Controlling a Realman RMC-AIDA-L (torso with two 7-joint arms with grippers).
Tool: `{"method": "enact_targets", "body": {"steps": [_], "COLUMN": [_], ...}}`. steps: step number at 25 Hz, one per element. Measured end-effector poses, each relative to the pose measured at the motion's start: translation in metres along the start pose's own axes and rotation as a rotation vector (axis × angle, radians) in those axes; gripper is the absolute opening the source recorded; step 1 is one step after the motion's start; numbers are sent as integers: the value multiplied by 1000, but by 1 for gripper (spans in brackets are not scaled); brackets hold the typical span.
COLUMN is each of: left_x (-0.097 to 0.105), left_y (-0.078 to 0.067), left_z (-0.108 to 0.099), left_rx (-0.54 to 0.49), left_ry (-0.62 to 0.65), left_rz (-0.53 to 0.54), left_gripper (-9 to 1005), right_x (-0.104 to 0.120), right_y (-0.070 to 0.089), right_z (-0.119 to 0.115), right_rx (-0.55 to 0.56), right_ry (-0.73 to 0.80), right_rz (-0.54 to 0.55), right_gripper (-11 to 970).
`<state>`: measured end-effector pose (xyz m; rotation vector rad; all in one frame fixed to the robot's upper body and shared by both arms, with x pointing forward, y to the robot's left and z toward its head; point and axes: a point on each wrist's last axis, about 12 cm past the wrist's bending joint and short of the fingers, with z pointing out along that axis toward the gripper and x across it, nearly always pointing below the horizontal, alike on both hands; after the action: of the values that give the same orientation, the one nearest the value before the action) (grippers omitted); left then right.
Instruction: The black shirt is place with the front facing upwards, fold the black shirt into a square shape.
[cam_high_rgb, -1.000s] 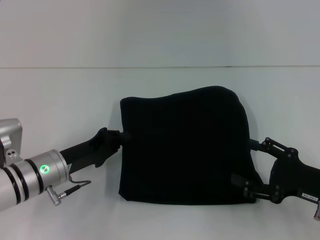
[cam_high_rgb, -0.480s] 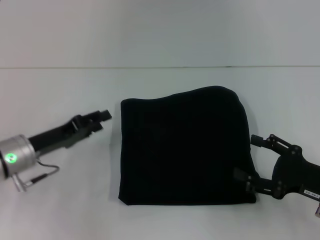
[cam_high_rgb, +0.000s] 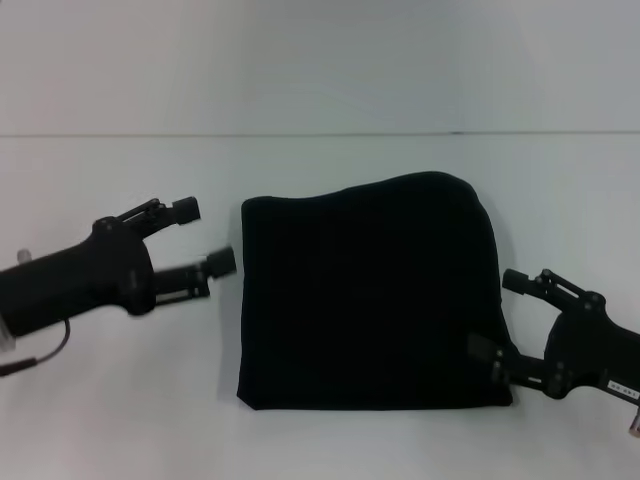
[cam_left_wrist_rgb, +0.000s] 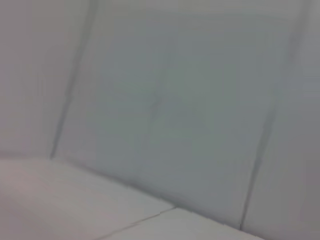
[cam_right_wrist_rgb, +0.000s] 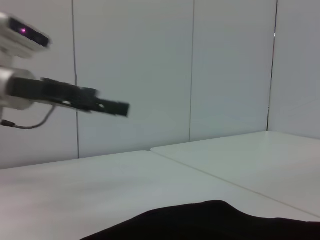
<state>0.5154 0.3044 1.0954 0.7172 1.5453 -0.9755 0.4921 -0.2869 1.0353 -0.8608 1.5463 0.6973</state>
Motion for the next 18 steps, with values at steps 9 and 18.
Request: {"method": "enact_targets", "body": {"steps": [9, 18], "left_x": [44, 67], "left_y": [-28, -29], "left_z": [-17, -23], "left_rx": [-51, -103], "left_ry": [51, 141], "left_rz": [152, 72], "left_gripper": [943, 946], "right_x": [16, 22], "right_y": [14, 16], "right_z": [-14, -14], "right_rx": [27, 41], "right_ry": [28, 59], "right_rz": [14, 24], "right_gripper": [941, 941]}}
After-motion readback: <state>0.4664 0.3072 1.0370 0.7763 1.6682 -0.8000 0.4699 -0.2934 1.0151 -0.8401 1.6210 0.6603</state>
